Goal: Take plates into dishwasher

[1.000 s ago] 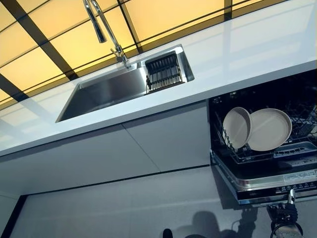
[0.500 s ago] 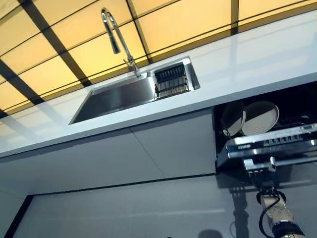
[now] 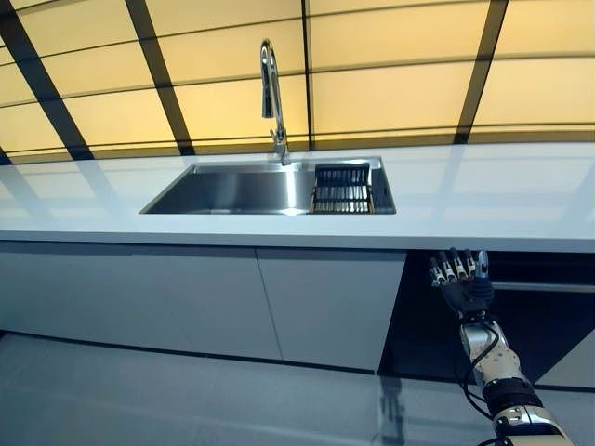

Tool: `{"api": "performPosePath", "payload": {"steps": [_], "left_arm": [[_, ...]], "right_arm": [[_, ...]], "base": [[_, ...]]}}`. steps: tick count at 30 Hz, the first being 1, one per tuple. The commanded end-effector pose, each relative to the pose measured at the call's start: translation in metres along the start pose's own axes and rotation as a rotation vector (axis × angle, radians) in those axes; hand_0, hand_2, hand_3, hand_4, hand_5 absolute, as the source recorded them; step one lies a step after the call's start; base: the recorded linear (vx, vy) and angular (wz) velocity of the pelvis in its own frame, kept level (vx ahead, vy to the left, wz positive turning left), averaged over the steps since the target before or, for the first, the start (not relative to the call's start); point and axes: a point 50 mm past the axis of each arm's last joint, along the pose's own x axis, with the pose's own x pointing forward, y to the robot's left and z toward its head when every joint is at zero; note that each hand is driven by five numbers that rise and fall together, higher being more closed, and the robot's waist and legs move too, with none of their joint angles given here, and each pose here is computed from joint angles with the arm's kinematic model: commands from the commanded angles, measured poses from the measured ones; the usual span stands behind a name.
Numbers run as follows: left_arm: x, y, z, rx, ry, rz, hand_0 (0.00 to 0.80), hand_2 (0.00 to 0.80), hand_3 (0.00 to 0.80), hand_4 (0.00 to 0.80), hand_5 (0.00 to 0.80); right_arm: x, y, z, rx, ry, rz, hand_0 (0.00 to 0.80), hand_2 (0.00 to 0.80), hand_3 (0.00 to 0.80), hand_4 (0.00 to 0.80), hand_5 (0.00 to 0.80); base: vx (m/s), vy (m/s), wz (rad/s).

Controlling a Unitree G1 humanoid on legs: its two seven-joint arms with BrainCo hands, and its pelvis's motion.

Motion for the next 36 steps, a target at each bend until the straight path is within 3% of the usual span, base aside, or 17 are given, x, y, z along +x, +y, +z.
{"api": "performPosePath", "payload": {"steps": [1, 6, 11, 20, 26, 28, 36], "left_arm": [[-0.003, 0.025, 0.024, 0.025, -0.041, 0.092, 0.0, 0.0, 0.0, 0.0, 0.0], [-0.002, 0.02, 0.038, -0.001, -0.075, 0.093, 0.0, 0.0, 0.0, 0.0, 0.0], [-0.002, 0.012, 0.053, 0.012, -0.109, 0.08, 0.0, 0.0, 0.0, 0.0, 0.0], [-0.001, -0.006, 0.067, 0.185, -0.098, 0.098, 0.0, 0.0, 0.0, 0.0, 0.0], [0.001, -0.018, 0.063, 0.201, -0.045, 0.089, 0.0, 0.0, 0.0, 0.0, 0.0], [0.002, -0.026, 0.059, 0.173, -0.032, 0.063, 0.0, 0.0, 0.0, 0.0, 0.0], [0.002, -0.033, 0.058, 0.19, -0.075, 0.054, 0.0, 0.0, 0.0, 0.0, 0.0]], "right_arm": [[0.005, -0.001, 0.007, -0.155, 0.061, -0.053, 0.0, 0.0, 0.0, 0.0, 0.0], [-0.037, -0.081, 0.004, -0.435, 0.276, -0.37, 0.0, 0.0, 0.0, 0.0, 0.0], [-0.082, -0.126, -0.016, -0.472, 0.44, -0.558, 0.0, 0.0, 0.0, 0.0, 0.0], [-0.152, -0.167, -0.068, -0.692, 0.793, -0.701, 0.0, 0.0, 0.0, 0.0, 0.0], [-0.2, -0.179, -0.1, -0.678, 0.96, -0.806, 0.0, 0.0, 0.0, 0.0, 0.0], [-0.217, -0.182, -0.109, -0.599, 0.979, -0.872, 0.0, 0.0, 0.0, 0.0, 0.0], [-0.228, -0.185, -0.112, -0.607, 1.007, -0.887, 0.0, 0.0, 0.0, 0.0, 0.0]], "base": [[-0.015, -0.073, -0.07], [-0.041, -0.055, -0.09], [-0.052, -0.005, -0.01], [-0.028, 0.036, -0.07], [0.03, 0.041, -0.05], [0.048, 0.024, -0.12], [0.015, 0.003, -0.02]]}}
